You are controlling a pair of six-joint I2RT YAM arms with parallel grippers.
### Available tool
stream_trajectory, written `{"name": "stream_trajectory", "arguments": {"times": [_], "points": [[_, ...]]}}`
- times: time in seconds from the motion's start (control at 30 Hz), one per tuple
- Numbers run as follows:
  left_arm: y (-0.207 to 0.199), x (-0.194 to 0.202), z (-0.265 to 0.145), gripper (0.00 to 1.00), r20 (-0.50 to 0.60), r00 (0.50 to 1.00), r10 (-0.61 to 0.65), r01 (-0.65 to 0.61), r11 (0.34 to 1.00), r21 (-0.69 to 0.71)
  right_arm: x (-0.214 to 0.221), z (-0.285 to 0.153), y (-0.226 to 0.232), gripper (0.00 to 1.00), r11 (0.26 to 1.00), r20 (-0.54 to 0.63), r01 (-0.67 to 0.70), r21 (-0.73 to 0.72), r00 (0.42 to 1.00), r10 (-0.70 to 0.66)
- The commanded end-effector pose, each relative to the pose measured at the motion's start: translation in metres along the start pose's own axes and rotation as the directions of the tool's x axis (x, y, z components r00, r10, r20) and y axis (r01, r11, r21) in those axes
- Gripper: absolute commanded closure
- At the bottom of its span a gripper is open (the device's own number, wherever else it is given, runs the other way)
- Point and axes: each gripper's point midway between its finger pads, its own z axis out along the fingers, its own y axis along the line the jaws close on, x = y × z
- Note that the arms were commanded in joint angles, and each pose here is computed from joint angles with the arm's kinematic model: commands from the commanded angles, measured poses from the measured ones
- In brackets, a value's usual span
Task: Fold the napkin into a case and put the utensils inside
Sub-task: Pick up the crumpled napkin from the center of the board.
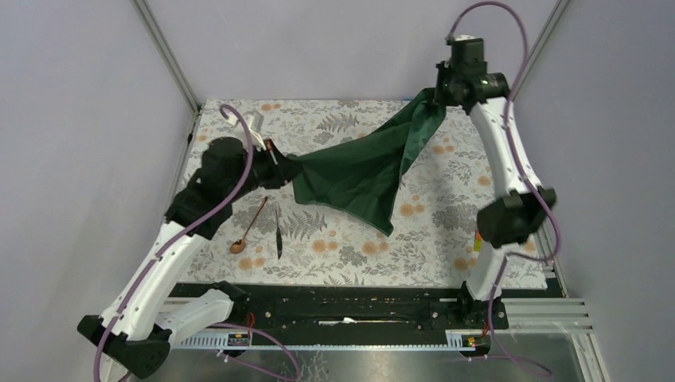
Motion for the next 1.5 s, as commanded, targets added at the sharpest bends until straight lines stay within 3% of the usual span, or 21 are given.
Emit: {"name": "stream_trajectory", "arguments": {"times": [0.0, 0.1, 0.2, 0.33, 0.43, 0.57, 0.67, 0.83, 0.97, 1.2, 1.47], "points": [[0.022, 0.058, 0.037, 1.00, -0.091, 0.966, -0.244, 0.244, 0.970, -0.001, 0.060, 0.101, 0.000, 0.73, 0.997, -0.265, 0.075, -0.028, 0.961, -0.080], [0.068, 0.115, 0.064, 1.00, -0.153, 0.927, -0.341, 0.332, 0.940, -0.082, 0.091, 0.119, 0.009, 0.47, 0.999, -0.446, -0.028, -0.026, 0.895, 0.013], [0.105, 0.144, 0.074, 1.00, -0.167, 0.912, -0.374, 0.349, 0.923, -0.161, 0.126, 0.108, 0.024, 0.39, 0.999, -0.524, -0.019, -0.035, 0.852, -0.003], [0.131, 0.153, 0.074, 1.00, -0.156, 0.926, -0.343, 0.307, 0.927, -0.216, 0.129, 0.053, 0.029, 0.15, 0.993, -0.374, -0.072, -0.089, 0.927, 0.034], [0.135, 0.149, 0.073, 1.00, -0.155, 0.937, -0.313, 0.277, 0.936, -0.216, 0.140, 0.003, 0.044, 0.08, 0.964, -0.314, -0.148, -0.223, 0.947, 0.073], [0.135, 0.141, 0.071, 1.00, -0.152, 0.947, -0.282, 0.249, 0.947, -0.205, 0.200, -0.042, 0.068, 0.07, 0.885, -0.387, -0.288, -0.367, 0.912, 0.136], [0.131, 0.139, 0.071, 1.00, -0.150, 0.950, -0.274, 0.246, 0.952, -0.183, 0.245, -0.061, 0.072, 0.10, 0.838, -0.470, -0.382, -0.391, 0.865, 0.175], [0.127, 0.148, 0.070, 1.00, -0.183, 0.942, -0.281, 0.255, 0.955, -0.151, 0.326, -0.059, 0.051, 0.18, 0.863, -0.598, -0.435, -0.256, 0.773, 0.212], [0.125, 0.155, 0.069, 1.00, -0.194, 0.934, -0.301, 0.279, 0.951, -0.135, 0.366, -0.052, 0.040, 0.29, 0.881, -0.649, -0.435, -0.189, 0.728, 0.220], [0.123, 0.157, 0.063, 1.00, -0.177, 0.933, -0.314, 0.295, 0.947, -0.123, 0.388, -0.037, 0.050, 0.51, 0.845, -0.683, -0.492, -0.209, 0.692, 0.234], [0.124, 0.158, 0.060, 1.00, -0.170, 0.932, -0.319, 0.299, 0.945, -0.131, 0.412, -0.034, 0.069, 0.53, 0.795, -0.724, -0.565, -0.221, 0.641, 0.254]]}}
